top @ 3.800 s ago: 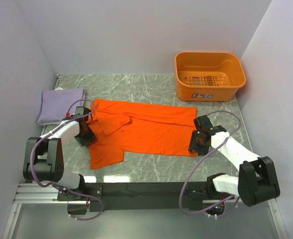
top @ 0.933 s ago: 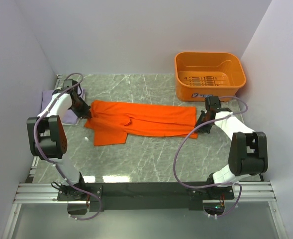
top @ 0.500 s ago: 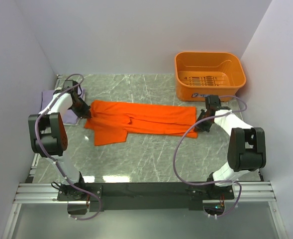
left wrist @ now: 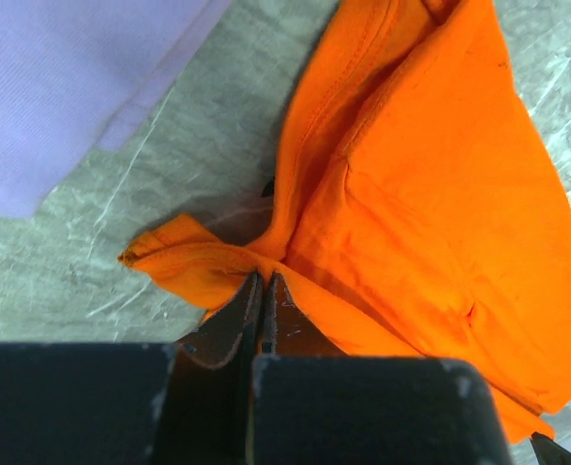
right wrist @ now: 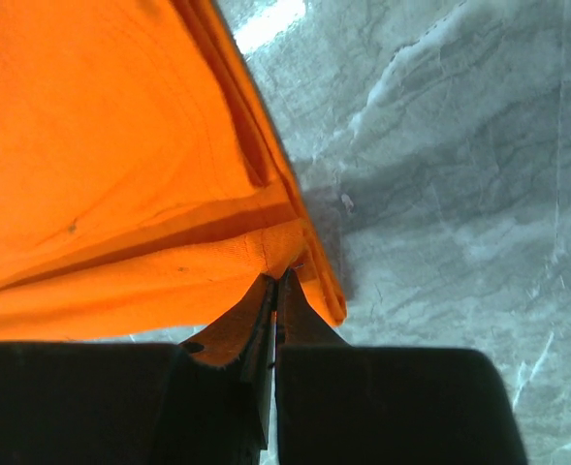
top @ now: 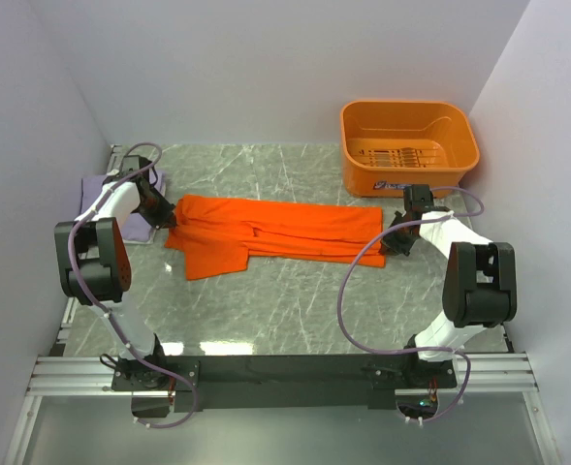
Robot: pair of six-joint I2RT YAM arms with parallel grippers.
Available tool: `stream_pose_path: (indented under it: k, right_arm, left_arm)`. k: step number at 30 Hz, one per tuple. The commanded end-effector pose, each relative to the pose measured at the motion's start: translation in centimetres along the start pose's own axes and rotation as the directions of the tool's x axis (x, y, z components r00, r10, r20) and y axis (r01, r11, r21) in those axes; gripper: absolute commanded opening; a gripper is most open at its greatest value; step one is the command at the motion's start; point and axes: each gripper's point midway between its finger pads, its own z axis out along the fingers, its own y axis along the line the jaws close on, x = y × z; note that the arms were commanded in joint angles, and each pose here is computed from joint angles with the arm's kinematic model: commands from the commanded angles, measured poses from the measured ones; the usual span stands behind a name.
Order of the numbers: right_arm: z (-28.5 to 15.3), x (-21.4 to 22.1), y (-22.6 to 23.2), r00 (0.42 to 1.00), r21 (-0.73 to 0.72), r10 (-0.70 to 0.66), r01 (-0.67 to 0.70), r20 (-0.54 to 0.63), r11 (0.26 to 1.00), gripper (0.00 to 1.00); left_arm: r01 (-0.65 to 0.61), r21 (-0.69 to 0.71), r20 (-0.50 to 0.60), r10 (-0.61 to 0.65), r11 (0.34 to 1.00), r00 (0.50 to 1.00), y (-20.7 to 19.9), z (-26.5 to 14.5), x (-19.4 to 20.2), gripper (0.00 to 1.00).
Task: Fold and stack the t-shirts
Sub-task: Fold the tshirt
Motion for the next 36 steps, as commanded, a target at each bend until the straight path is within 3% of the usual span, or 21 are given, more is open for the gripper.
stream_pose_path:
  k: [1,11,14,15,16,20,23,26,31,36]
  right_arm:
    - [0.1,-2.2,0.5,0.998,-0.012,0.021,-0.02,0.059,1.0,0.0]
    - [1.2,-2.2,0.2,0.997,0.002,0.034,-0.034,0.063,0.999,0.03]
    - [0.9,-2.4,0.3,0.997,-0.002,0.023,-0.023,0.079,1.0,0.12]
    - [0.8,-2.5,0.1,0.996,0.003,0.019,-0.019,0.088,1.0,0.22]
    - [0.5,-2.7,0.2,0.995,0.0,0.017,-0.017,0.098,1.0,0.25]
    - [-1.3,-3.3,1.3,0.988,-0.034,-0.01,0.016,0.153,0.999,0.35]
    - [-3.0,-3.6,2.1,0.977,-0.05,-0.045,0.057,0.207,0.997,0.46]
    - [-5.1,-2.8,4.8,0.952,-0.095,-0.14,0.171,0.27,0.981,0.52]
    - [-7.8,0.9,10.5,0.858,-0.159,-0.379,0.452,0.345,0.878,0.53]
    - [-8.8,7.1,16.2,0.732,-0.266,-0.577,0.674,0.361,0.689,0.53]
  left_arm:
    - [0.007,0.017,0.044,-0.008,1.0,0.999,-0.5,0.8,-1.5,0.01]
    - [0.015,0.025,0.059,-0.016,1.0,0.998,-0.7,1.7,-1.9,0.01]
    - [0.01,0.043,0.056,-0.012,0.999,0.998,-1.1,1.3,-2.0,0.1]
    - [0.007,0.05,0.062,-0.01,0.999,0.998,-1.3,1.0,-2.1,0.17]
    - [0.008,0.059,0.07,-0.012,0.998,0.997,-1.5,0.7,-2.2,0.21]
    - [-0.006,0.092,0.134,-0.007,0.996,0.991,-2.6,-2.1,-3.3,0.43]
    - [-0.022,0.099,0.169,0.005,0.995,0.986,-2.9,-4.2,-3.4,0.67]
    - [-0.051,0.097,0.211,0.03,0.994,0.977,-3.0,-6.5,-2.7,0.79]
    - [-0.086,0.07,0.207,0.07,0.994,0.976,-0.9,-7.8,1.6,0.81]
    - [-0.154,0.072,0.191,0.138,0.986,0.972,0.6,-8.1,7.5,0.74]
